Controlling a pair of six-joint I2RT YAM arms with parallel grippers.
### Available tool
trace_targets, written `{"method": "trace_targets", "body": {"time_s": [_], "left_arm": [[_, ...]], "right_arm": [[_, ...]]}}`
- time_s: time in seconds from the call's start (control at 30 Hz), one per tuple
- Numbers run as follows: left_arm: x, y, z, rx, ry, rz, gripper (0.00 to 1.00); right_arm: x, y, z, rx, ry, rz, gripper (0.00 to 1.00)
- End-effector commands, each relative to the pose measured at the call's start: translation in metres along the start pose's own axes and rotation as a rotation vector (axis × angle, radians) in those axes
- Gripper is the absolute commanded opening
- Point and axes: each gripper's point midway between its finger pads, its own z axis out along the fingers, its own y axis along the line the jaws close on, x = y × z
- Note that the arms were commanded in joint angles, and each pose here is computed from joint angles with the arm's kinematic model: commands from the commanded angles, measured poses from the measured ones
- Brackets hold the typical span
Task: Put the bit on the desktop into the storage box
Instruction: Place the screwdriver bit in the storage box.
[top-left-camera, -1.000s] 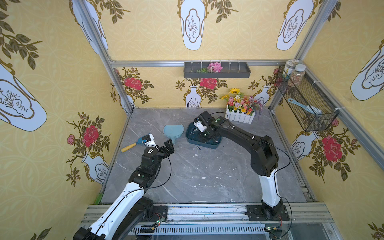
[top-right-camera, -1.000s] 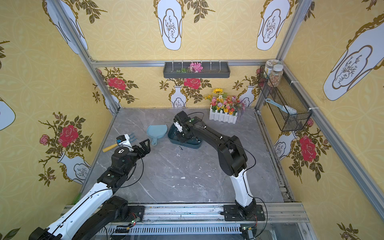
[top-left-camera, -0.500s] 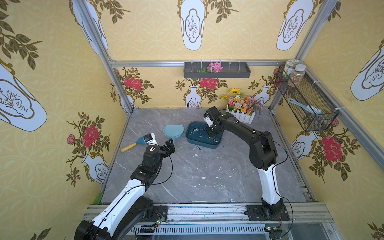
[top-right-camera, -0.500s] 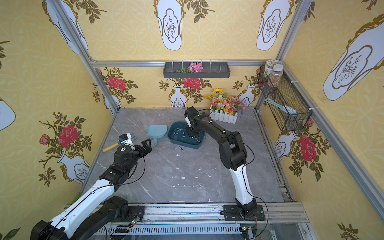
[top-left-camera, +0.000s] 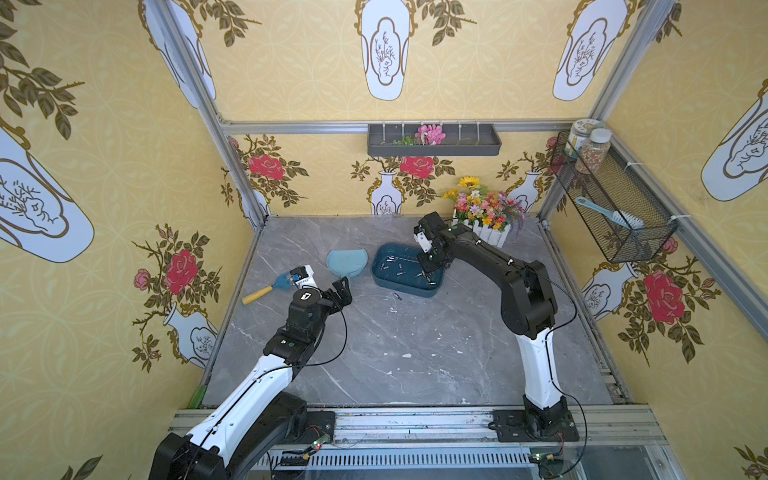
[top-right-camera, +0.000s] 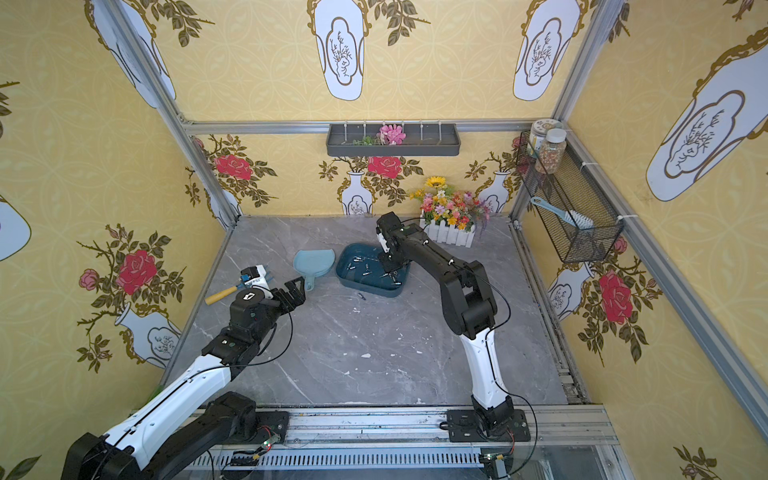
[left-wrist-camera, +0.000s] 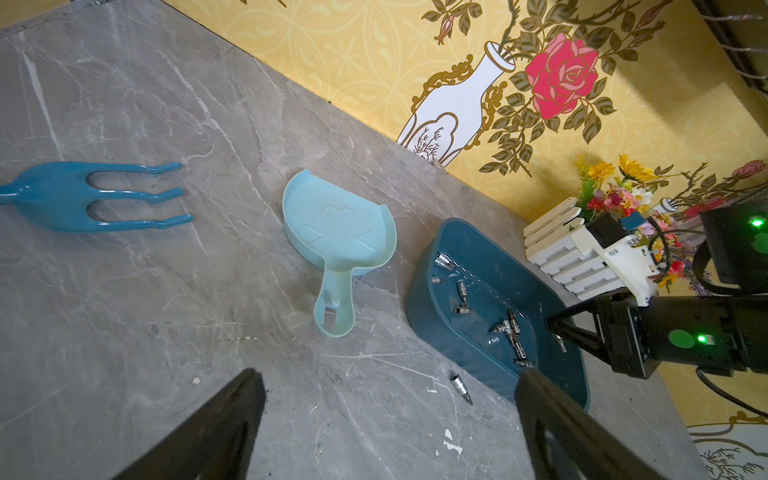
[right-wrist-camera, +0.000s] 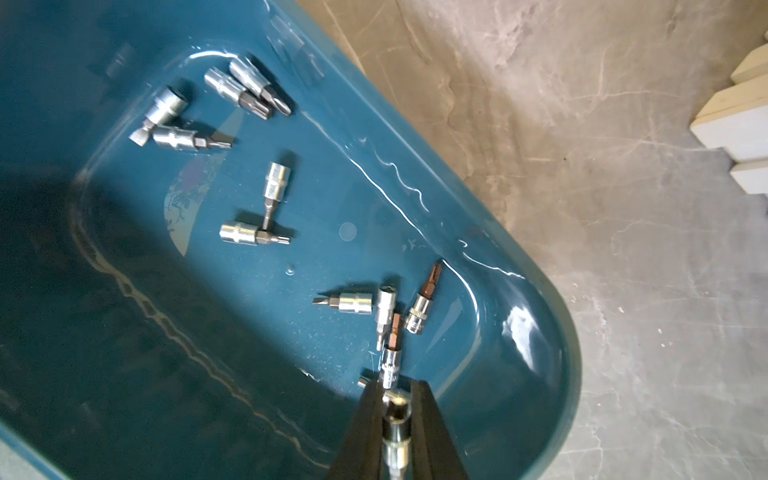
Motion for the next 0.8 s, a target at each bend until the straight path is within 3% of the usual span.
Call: {"method": "trace_targets", "body": {"time_s": [0.0, 0.2, 0.47, 0.77], "left_arm": [[-0.006, -0.004, -0.001, 0.015, -0.023, 0.000, 1.00], [-0.008, -0.003, -0.002, 0.013, -0.030, 0.003, 1.00], [-0.009, -0.001, -0.005, 0.007, -0.036, 0.004, 1.00], [-0.007, 0.002, -0.008, -0.001, -0.038, 0.000, 1.00]], "right_arm": [[0.000, -0.002, 0.000, 0.009, -0.002, 0.000, 0.19], [-0.001, -0.002, -0.003, 0.011, -0.011, 0.002, 0.24], [-0.003, -0.003, -0.022, 0.017, -0.041, 0.009, 0.40], [0.008, 0.020, -0.050, -0.001, -0.064, -0.010, 0.51]]}}
